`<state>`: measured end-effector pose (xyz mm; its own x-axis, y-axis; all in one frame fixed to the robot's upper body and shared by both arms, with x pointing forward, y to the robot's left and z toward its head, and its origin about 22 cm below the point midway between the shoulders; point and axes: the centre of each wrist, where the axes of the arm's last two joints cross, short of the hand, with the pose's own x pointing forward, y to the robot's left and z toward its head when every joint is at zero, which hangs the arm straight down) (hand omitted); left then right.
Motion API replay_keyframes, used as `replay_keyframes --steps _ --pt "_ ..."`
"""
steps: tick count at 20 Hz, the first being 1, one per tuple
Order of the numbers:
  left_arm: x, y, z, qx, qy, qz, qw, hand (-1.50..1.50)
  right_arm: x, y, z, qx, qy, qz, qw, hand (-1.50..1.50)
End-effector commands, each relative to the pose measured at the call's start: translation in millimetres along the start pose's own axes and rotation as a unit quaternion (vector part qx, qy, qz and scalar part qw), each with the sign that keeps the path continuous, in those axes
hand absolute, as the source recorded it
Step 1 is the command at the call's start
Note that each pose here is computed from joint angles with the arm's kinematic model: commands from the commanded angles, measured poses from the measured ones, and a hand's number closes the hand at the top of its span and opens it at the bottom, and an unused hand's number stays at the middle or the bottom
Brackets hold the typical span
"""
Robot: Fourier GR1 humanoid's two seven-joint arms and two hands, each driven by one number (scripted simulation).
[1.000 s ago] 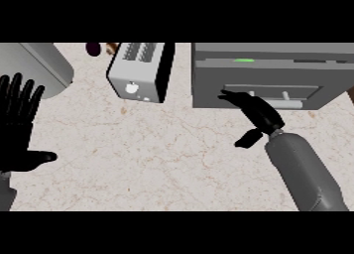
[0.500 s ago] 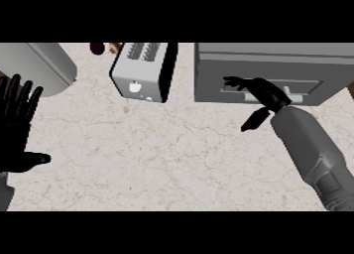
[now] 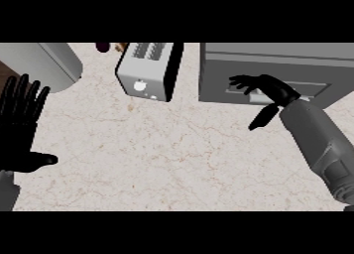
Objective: Pick up the cup, place it into the drawer and close the drawer
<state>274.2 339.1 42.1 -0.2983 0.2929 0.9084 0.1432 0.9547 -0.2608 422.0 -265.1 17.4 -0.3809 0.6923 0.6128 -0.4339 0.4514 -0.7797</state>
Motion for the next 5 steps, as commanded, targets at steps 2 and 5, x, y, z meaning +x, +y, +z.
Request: replay_keyframes --steps 2,5 --pt "-3.5 -15.2 -8.6 0.000 -0.001 0.005 1.0000 -1.50 0.4 -41.1 4.4 -0.042 0.062 0.023 0.997 -1.50" --pt "-4.4 -11.9 -5.1 -0.012 -0.005 -0.007 0.9999 -1.50 0.0 -42.3 4.7 -0.044 0.066 0.024 0.997 -1.50"
